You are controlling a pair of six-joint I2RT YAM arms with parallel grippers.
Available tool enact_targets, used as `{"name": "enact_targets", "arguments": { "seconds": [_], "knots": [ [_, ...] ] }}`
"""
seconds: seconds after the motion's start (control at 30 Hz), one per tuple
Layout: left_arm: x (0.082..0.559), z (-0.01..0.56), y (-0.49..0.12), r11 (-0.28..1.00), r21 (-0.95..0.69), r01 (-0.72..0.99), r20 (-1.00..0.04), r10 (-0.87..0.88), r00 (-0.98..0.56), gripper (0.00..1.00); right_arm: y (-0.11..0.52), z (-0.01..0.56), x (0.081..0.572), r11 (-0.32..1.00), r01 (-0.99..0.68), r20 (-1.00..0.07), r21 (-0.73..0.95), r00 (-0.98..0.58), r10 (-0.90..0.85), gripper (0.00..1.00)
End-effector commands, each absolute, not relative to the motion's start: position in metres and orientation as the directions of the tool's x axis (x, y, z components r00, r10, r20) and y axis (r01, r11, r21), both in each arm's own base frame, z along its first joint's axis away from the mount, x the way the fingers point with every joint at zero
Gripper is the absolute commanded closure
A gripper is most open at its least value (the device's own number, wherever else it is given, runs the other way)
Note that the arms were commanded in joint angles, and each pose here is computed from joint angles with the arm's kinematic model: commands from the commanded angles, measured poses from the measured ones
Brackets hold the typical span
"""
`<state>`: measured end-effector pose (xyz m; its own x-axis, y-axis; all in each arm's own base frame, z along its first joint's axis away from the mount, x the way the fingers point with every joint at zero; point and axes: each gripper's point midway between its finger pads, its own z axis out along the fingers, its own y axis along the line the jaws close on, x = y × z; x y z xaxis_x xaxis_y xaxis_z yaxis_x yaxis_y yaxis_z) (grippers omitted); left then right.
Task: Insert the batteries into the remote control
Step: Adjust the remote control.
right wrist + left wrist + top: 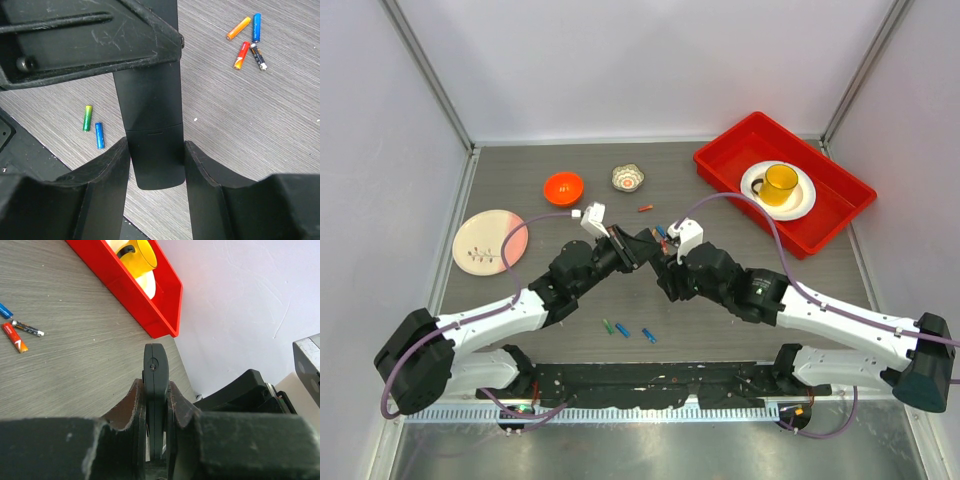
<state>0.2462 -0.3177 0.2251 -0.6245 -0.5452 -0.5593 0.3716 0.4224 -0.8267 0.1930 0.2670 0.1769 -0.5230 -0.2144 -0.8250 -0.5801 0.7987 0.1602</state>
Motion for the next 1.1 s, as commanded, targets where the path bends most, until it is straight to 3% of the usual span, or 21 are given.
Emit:
{"name": "enact_targets", "arguments": {
  "seconds": [0.0, 0.07, 0.1, 0.2, 0.27, 0.37, 0.6, 0.9, 1.07],
  "knots": [
    [0.244, 0.26, -0.316, 0.342, -0.839, 0.423, -0.542, -0.595, -0.594, 0.76, 0.272, 0.195, 0.197, 0.787, -0.592, -0.858, 0.172, -0.483, -0.176, 0.66],
    [0.244, 0.262, -0.317, 0.331, -0.837, 0.435, -0.543, -0.598, -0.59, 0.64, 0.273, 0.197, 0.195, 0.781, -0.6, -0.86, 0.176, -0.479, -0.174, 0.7],
    [0.243, 0.258, -0.317, 0.328, -0.839, 0.434, -0.541, -0.594, -0.595, 0.51, 0.273, 0.199, 0.195, 0.776, -0.606, -0.862, 0.174, -0.475, -0.177, 0.72],
    [0.242, 0.257, -0.318, 0.316, -0.846, 0.43, -0.529, -0.599, -0.602, 0.41, 0.271, 0.199, 0.194, 0.776, -0.606, -0.865, 0.174, -0.471, -0.174, 0.75],
    [0.243, 0.254, -0.319, 0.313, -0.848, 0.427, -0.525, -0.6, -0.604, 0.4, 0.271, 0.2, 0.194, 0.774, -0.607, -0.865, 0.178, -0.472, -0.171, 0.75],
    [0.238, 0.249, -0.324, 0.297, -0.852, 0.432, -0.521, -0.576, -0.63, 0.44, 0.271, 0.202, 0.195, 0.776, -0.606, -0.868, 0.172, -0.466, -0.171, 0.76],
    [0.233, 0.242, -0.333, 0.282, -0.854, 0.436, -0.517, -0.536, -0.667, 0.64, 0.272, 0.203, 0.195, 0.774, -0.61, -0.869, 0.17, -0.463, -0.174, 0.76],
    [0.228, 0.23, -0.338, 0.284, -0.862, 0.42, -0.507, -0.507, -0.697, 0.57, 0.272, 0.203, 0.196, 0.777, -0.607, -0.87, 0.167, -0.462, -0.173, 0.76],
    [0.228, 0.227, -0.338, 0.291, -0.86, 0.419, -0.51, -0.503, -0.698, 0.72, 0.272, 0.203, 0.197, 0.777, -0.607, -0.87, 0.167, -0.462, -0.174, 0.75]
  ]
}}
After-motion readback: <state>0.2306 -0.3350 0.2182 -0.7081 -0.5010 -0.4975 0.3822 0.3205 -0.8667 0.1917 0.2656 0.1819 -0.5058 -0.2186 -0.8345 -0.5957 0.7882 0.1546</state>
